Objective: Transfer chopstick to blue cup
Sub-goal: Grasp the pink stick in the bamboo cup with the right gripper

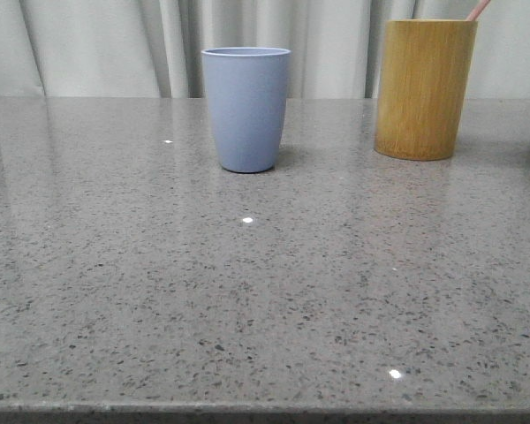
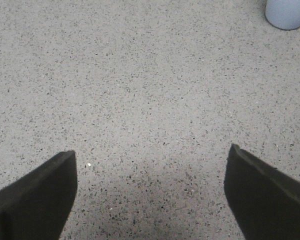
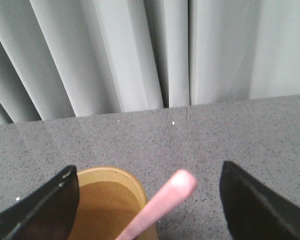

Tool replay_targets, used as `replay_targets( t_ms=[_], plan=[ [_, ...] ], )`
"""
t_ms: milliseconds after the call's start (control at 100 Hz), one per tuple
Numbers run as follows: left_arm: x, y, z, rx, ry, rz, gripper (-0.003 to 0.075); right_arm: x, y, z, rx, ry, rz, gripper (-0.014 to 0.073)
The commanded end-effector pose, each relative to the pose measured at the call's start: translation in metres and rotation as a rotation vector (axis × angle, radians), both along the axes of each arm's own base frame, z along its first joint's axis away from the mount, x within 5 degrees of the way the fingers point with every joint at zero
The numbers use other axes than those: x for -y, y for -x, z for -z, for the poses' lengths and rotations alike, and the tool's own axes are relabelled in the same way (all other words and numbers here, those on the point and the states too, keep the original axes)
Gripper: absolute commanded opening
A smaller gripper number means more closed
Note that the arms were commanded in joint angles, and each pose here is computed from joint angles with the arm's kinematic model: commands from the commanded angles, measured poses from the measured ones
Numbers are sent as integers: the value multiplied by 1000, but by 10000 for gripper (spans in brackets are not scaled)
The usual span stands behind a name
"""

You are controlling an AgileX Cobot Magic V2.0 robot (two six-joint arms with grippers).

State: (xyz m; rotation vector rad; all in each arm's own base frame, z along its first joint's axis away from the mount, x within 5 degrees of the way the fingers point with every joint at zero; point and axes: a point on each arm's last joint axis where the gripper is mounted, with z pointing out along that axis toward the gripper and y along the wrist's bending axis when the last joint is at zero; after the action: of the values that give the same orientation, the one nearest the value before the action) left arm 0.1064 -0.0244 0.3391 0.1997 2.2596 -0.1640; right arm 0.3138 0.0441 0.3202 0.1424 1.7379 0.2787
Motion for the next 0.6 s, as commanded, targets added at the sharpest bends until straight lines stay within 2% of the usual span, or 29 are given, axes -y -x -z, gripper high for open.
replay_targets(
  t_ms=[0,130,400,590],
  plan=[
    [1,-3,-13,82,34,-11,588,1,1,-25,120,-25,12,580],
    [1,-3,-12,80,34,-11,588,1,1,-25,120,-25,12,560],
    [1,-3,-12,80,34,-11,588,1,1,-25,120,-25,12,235],
    [1,-3,-12,80,34,-11,588,1,1,-26,140,-27,16,138]
  ],
)
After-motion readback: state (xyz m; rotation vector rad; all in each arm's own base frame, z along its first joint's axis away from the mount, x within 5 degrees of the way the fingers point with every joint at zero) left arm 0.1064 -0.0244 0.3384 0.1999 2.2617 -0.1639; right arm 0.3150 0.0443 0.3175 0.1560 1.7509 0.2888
